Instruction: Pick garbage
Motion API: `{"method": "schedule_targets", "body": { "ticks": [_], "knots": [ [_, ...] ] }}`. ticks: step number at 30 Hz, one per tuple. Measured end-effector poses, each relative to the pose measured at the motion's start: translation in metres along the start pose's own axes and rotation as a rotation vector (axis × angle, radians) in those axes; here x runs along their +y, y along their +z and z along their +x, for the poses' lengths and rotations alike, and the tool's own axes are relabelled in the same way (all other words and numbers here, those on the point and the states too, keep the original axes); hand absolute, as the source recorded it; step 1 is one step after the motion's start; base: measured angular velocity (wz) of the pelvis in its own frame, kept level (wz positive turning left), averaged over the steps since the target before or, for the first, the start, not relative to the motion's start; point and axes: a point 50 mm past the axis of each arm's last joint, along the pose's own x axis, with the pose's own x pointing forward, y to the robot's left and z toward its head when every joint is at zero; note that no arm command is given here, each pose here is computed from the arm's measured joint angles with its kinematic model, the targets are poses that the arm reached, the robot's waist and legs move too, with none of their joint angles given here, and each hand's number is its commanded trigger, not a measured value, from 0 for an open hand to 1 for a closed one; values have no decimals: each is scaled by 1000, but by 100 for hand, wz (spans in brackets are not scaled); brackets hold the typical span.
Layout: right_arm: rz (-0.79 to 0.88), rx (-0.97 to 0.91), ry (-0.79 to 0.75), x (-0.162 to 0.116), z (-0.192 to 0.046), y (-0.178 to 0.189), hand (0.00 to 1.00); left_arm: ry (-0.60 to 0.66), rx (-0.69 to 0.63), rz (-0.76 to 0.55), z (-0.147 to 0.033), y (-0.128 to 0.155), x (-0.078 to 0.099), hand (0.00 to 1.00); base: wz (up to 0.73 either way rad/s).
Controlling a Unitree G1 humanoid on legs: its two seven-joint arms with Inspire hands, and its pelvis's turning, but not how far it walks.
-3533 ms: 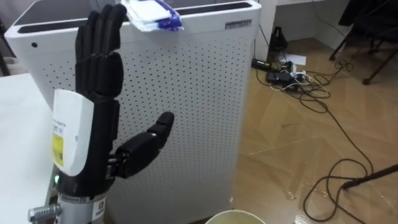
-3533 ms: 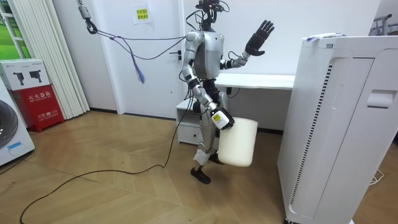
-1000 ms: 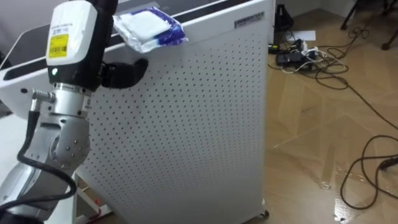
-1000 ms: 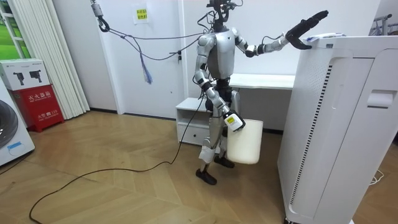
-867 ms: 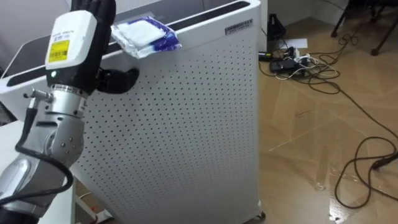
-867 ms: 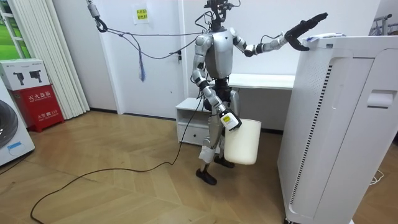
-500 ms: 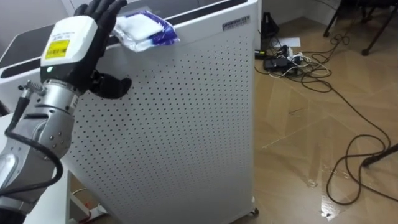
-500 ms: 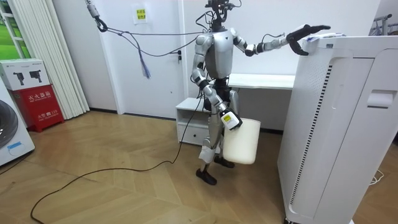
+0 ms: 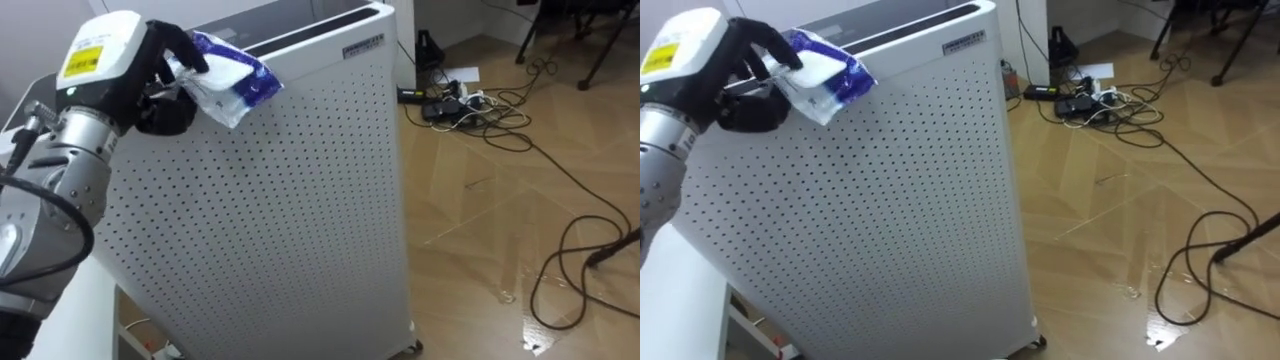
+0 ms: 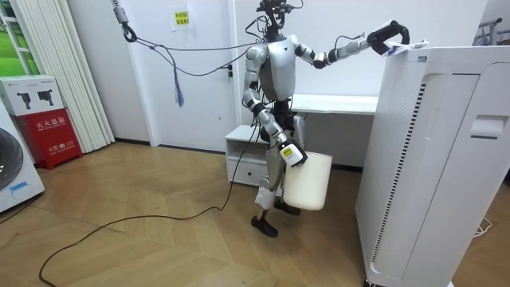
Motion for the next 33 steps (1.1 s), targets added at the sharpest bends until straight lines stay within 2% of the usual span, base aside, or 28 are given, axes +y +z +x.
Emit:
{"method": "schedule_targets", "body": {
  "ticks": [15,18,24,28,30,33],
  "knots": [
    [-9,7,-11,-1,0,-1,100,-7,41,-18,0,-4,-3,100,0],
    [20,5,-24,-1,0,-1,100,28,49,-77,0,-3,-6,100,0],
    [38,8,-36,2,1,-3,100,84,19,-227,-5,10,-8,100,2],
    [74,-16,-18,12,4,2,100,116,-73,-436,-22,41,-14,100,1],
    [72,-32,-11,16,6,7,100,90,-143,-522,-32,54,-17,100,0],
    [71,-87,11,20,11,25,100,-54,-212,-688,-51,73,-36,100,-2]
  ]
}}
